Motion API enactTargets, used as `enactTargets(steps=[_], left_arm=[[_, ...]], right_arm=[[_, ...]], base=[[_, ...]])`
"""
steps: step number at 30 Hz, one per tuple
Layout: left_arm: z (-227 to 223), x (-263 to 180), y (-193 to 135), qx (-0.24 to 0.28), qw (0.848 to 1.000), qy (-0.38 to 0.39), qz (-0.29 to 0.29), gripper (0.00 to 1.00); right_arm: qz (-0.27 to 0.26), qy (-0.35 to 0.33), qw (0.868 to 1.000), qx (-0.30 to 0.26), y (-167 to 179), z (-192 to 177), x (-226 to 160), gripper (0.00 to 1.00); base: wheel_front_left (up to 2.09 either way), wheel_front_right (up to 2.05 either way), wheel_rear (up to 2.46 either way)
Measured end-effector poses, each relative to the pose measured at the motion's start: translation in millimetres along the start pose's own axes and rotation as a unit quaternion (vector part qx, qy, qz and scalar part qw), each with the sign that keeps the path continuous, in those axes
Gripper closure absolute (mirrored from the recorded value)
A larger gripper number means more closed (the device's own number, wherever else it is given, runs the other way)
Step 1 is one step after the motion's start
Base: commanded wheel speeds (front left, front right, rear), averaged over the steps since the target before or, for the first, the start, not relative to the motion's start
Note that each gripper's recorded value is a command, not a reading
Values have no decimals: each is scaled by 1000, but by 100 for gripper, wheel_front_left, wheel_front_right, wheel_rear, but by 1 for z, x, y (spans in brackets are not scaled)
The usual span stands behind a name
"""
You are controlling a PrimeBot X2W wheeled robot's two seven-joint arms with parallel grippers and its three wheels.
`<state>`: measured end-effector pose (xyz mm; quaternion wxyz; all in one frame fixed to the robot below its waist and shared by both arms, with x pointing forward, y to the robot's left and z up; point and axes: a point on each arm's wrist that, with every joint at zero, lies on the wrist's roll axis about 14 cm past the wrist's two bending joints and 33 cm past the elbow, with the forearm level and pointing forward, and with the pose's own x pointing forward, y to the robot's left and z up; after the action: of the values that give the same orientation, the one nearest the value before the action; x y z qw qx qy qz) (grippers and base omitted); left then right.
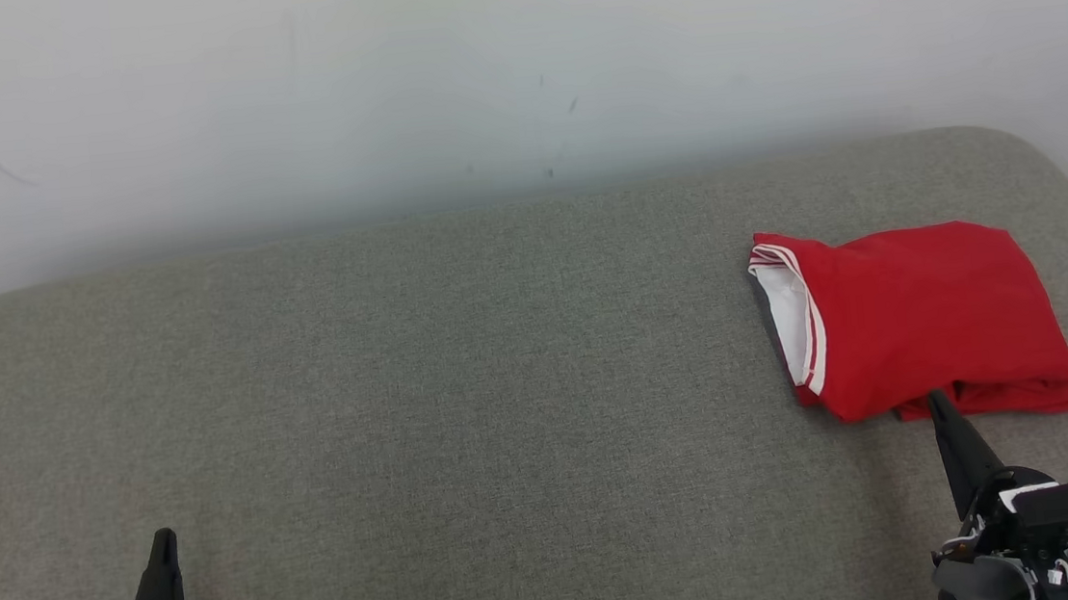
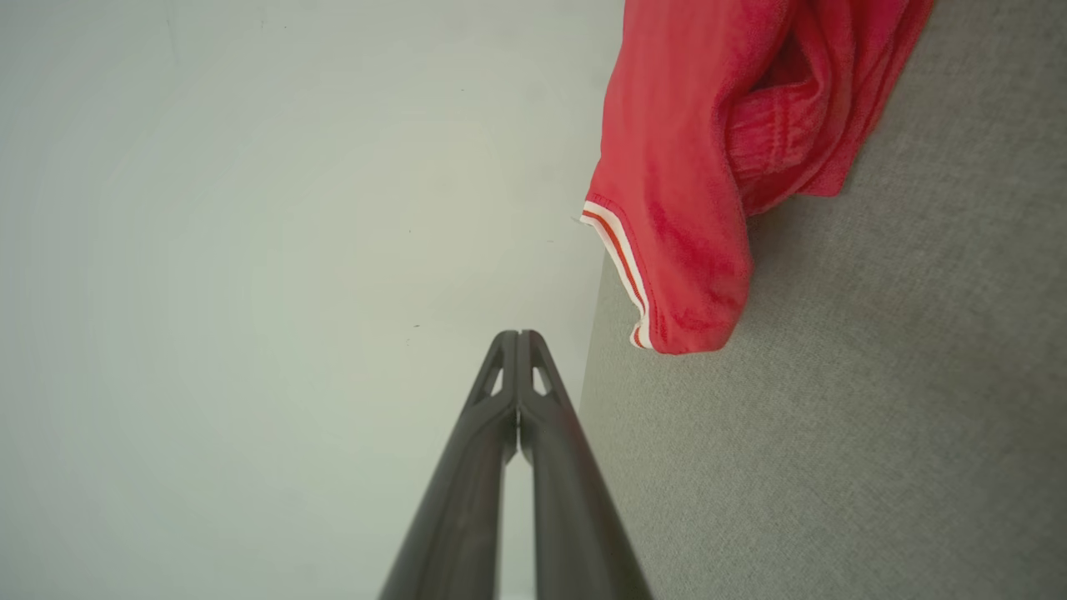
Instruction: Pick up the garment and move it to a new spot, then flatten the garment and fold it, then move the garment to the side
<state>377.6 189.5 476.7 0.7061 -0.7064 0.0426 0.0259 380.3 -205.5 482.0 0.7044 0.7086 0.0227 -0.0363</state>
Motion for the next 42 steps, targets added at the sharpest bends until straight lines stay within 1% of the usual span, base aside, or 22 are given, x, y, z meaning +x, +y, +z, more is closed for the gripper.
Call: enactTargets(steps=[42], left_arm=[[0,0,0,0,1000,0,0,100]], right_arm=[[0,0,1000,0,0,0,0,100]], base=[[0,0,0]])
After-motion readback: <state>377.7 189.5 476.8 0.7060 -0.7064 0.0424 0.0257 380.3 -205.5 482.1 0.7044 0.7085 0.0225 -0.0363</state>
